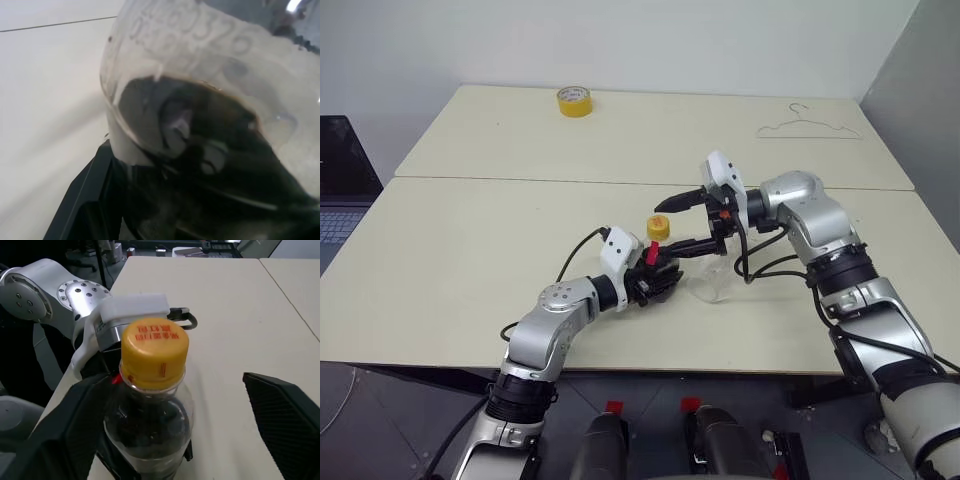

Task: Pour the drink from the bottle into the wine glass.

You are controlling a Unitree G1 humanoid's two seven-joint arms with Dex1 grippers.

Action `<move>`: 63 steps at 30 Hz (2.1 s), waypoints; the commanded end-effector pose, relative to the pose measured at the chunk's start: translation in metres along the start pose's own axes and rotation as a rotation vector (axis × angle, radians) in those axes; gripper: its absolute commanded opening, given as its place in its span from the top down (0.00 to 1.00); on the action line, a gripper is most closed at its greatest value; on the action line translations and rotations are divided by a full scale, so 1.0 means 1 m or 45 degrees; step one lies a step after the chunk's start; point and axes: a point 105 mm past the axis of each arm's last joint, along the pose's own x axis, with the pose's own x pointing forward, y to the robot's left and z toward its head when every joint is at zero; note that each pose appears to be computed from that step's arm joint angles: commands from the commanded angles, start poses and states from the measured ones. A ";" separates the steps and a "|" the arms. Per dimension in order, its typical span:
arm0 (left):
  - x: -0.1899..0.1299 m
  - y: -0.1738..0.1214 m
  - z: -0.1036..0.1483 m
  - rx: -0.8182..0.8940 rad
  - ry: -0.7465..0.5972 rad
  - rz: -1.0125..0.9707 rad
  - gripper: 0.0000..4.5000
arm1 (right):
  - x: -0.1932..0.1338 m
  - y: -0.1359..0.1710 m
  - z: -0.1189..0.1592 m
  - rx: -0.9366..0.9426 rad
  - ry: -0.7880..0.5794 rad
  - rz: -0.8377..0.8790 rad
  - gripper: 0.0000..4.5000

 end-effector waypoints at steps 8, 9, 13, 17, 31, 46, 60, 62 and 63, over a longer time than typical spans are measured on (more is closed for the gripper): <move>0.010 0.036 0.014 0.123 -0.088 0.276 0.38 | -0.024 0.010 0.044 -0.025 -0.168 -0.192 0.02; 0.010 0.042 0.017 0.137 -0.100 0.327 0.38 | -0.027 0.007 0.047 -0.028 -0.186 -0.246 0.02; 0.014 0.050 0.023 0.170 -0.144 0.417 0.38 | -0.027 -0.007 0.058 -0.035 -0.254 -0.493 0.02; 0.018 0.050 0.025 0.173 -0.168 0.461 0.38 | -0.016 -0.028 0.066 0.031 -0.307 -0.792 0.02; 0.020 0.046 0.023 0.170 -0.170 0.471 0.38 | 0.028 -0.014 0.052 0.216 -0.237 -0.906 0.02; 0.019 0.047 0.022 0.168 -0.169 0.480 0.38 | 0.028 -0.031 0.036 0.317 -0.255 -1.078 0.02; 0.019 0.047 0.022 0.166 -0.170 0.479 0.38 | 0.019 -0.038 0.026 0.325 -0.236 -1.117 0.02; 0.019 0.047 0.022 0.166 -0.170 0.479 0.38 | 0.020 -0.035 0.025 0.297 -0.216 -1.079 0.02; 0.019 0.047 0.022 0.165 -0.170 0.479 0.38 | 0.021 -0.032 0.024 0.279 -0.204 -1.056 0.02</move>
